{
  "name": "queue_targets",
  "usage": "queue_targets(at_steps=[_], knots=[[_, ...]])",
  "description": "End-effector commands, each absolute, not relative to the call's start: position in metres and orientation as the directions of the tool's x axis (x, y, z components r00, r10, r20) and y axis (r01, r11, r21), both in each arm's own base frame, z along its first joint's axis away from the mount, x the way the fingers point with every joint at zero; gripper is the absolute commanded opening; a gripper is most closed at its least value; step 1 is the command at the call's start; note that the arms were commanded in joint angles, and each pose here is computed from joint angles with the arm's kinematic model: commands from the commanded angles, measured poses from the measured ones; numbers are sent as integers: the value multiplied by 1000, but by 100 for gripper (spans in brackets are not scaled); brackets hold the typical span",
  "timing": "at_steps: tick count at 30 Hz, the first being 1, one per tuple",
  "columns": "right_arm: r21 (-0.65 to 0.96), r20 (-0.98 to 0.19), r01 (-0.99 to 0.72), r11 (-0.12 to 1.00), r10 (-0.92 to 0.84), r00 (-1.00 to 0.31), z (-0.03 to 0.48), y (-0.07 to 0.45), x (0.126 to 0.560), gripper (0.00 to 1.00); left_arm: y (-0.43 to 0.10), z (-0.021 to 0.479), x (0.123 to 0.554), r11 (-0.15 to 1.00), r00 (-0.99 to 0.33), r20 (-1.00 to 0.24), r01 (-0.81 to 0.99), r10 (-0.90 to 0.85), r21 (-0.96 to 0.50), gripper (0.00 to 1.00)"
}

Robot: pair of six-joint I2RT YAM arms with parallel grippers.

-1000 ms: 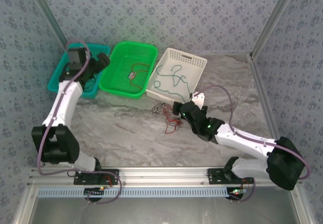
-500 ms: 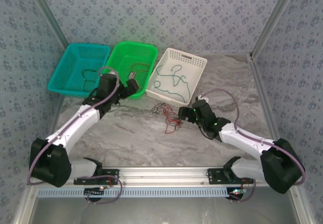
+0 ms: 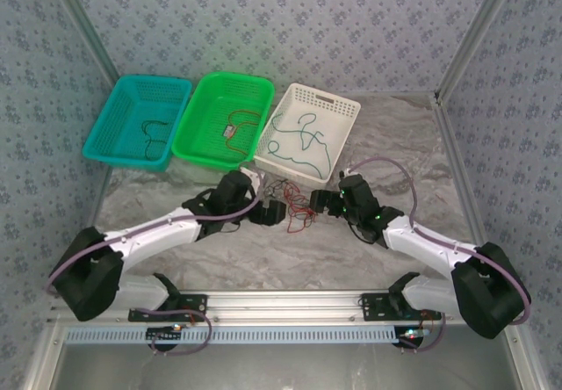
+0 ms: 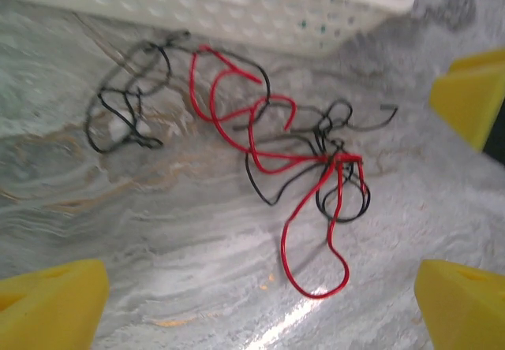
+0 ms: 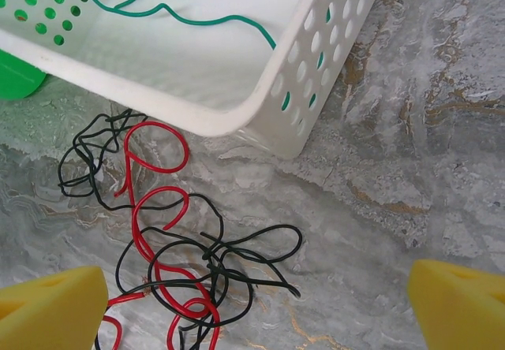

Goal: Untangle the cables

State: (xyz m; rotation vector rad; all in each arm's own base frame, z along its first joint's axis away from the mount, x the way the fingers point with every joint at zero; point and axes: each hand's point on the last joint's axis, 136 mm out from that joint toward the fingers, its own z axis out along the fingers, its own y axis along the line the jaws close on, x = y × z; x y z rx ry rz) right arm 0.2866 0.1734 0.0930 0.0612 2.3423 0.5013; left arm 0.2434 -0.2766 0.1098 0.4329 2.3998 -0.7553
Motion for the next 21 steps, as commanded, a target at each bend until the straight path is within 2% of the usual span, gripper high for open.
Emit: queue_targets(at_steps=[1,6,11,21], knots=[[359,-656,-61,931,205,-726,98,167,288,100,-278,90,235,820,-815,-556,425,162,-383,97],[377,-648,-30,926,240,-723,102,169,288,100,-285,62,224,882,-911,-399,273,108,-384,86],[372,-655,-12,928,253,-712,105,170,288,100,-307,46,210,896,-937,-307,273,166,-351,75],[346,-659,-4,938,240,-713,103,168,283,100,-325,36,205,884,-848,-364,452,385,-118,67]])
